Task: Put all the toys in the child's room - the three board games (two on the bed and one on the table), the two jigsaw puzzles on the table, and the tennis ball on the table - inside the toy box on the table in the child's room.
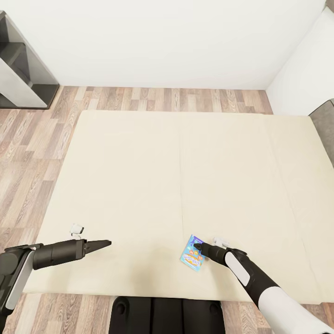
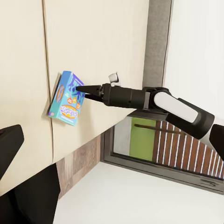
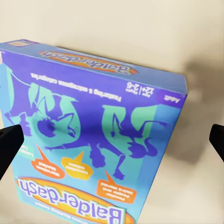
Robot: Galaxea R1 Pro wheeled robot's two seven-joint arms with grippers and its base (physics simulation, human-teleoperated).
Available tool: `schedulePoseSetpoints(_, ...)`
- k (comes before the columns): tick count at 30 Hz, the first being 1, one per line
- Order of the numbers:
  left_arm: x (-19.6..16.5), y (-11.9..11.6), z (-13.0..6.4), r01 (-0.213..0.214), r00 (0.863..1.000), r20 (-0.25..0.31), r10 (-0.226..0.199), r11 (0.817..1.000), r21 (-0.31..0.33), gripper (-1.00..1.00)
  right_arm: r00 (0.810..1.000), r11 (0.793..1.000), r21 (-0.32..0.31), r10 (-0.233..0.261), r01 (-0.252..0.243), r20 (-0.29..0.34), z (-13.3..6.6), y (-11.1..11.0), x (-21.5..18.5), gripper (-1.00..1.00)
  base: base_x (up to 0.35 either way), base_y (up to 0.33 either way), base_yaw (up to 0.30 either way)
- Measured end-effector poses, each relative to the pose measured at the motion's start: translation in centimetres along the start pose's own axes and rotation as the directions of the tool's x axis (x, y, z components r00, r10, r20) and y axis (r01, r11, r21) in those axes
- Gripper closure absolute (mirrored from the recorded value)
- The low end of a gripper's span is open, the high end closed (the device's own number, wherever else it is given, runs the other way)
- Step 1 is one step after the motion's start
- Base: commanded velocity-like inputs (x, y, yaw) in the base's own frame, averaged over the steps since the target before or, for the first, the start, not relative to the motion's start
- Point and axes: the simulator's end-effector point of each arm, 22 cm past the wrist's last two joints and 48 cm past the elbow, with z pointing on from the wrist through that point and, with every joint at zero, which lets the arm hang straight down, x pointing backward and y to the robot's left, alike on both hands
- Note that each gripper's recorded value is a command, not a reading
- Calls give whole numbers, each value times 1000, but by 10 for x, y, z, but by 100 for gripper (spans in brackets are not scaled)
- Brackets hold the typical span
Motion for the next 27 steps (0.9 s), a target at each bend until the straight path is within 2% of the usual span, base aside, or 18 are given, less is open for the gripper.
schedulePoseSetpoints(27, 0, 0, 0, 0, 1000, 0, 0, 1000, 0, -100, 1000, 1000, 0, 2, -2, 2, 0, -1, -1, -100, 0, 0, 0)
